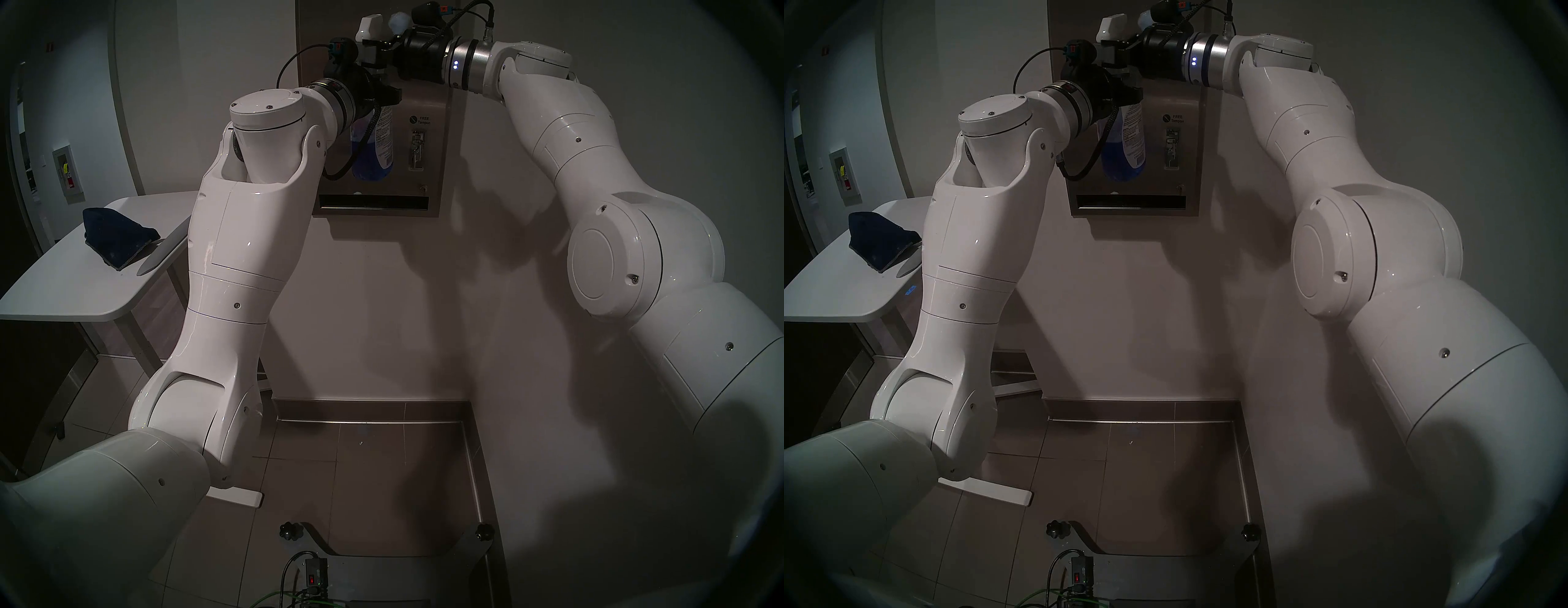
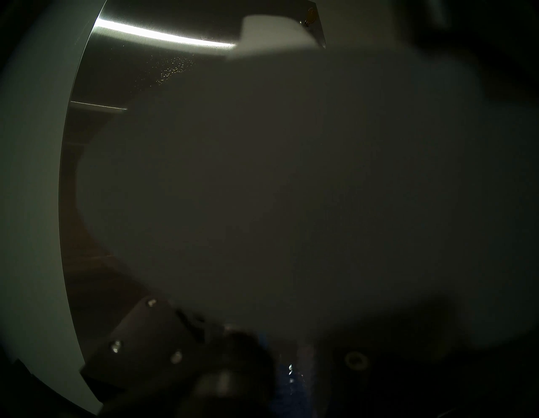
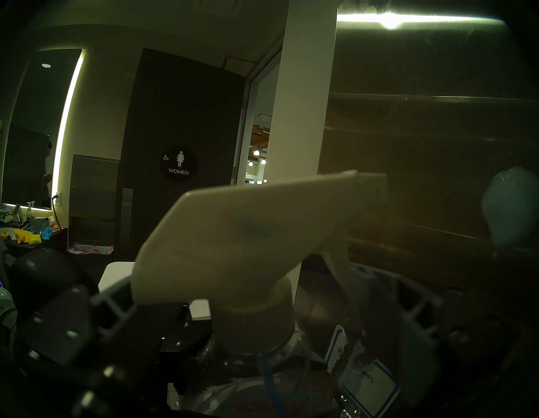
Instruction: Pick up the cleaner bottle and spray the cleaner onto the surface
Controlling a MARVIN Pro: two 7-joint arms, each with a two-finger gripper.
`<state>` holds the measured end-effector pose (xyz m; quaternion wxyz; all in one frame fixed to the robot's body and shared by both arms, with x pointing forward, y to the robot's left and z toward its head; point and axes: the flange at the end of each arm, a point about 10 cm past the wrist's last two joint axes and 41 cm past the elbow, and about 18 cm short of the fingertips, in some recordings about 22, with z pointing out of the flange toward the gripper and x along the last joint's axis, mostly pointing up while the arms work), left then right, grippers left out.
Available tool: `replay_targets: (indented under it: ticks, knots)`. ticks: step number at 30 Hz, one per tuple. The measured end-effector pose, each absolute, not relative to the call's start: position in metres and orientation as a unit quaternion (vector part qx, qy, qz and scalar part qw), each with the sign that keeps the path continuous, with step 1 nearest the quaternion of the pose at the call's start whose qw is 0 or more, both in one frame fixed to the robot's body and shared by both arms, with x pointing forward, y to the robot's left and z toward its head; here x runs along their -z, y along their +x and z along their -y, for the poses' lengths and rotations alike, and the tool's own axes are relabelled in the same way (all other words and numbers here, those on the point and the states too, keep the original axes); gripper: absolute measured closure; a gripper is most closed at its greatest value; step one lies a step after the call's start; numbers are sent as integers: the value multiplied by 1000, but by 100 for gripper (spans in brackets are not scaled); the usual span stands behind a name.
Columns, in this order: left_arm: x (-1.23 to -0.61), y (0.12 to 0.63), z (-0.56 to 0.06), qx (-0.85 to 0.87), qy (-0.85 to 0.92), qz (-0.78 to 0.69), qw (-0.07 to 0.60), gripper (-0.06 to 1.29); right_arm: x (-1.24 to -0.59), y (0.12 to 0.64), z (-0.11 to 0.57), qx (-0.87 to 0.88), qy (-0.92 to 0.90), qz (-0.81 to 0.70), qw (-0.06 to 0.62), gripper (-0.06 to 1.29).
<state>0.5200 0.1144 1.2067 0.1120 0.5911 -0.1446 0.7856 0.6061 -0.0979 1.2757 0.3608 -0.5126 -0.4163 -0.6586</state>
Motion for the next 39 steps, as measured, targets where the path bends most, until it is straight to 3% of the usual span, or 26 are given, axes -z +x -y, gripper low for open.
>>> replay_targets:
  ticks: [1, 2, 3, 17, 19, 20, 21, 22, 23, 24, 39]
  knots:
    - [-1207, 520, -114, -786, 591, 145, 113, 81, -1276, 606, 98, 658, -512, 418, 361, 58]
    - [-1207, 520, -113, -786, 590, 146, 114, 81, -1276, 606, 99, 658, -511, 419, 361, 15]
    - [-1207, 520, -113, -786, 590, 147, 114, 81, -1276, 606, 100, 658, -510, 420, 361, -1]
    - [-1205, 520, -110, -784, 590, 152, 117, 81, -1279, 605, 104, 655, -505, 433, 357, -1]
    - [-1206, 520, -111, -785, 590, 151, 118, 81, -1277, 606, 106, 655, -509, 434, 353, 5]
    - [-1206, 520, -111, -785, 590, 151, 118, 81, -1277, 606, 106, 654, -509, 435, 353, 21]
    - [-1206, 520, -111, -785, 590, 151, 117, 81, -1277, 606, 106, 653, -509, 436, 353, 51]
    - [-1205, 520, -111, -784, 590, 151, 117, 81, -1277, 605, 105, 651, -509, 438, 353, 57]
    - [-1205, 520, -111, -784, 591, 150, 117, 81, -1277, 605, 105, 651, -509, 439, 353, 77]
    - [-1205, 521, -112, -784, 591, 150, 116, 81, -1277, 605, 104, 650, -509, 440, 353, 81]
    - [-1206, 520, -115, -786, 589, 146, 114, 81, -1279, 604, 99, 648, -508, 442, 355, 90]
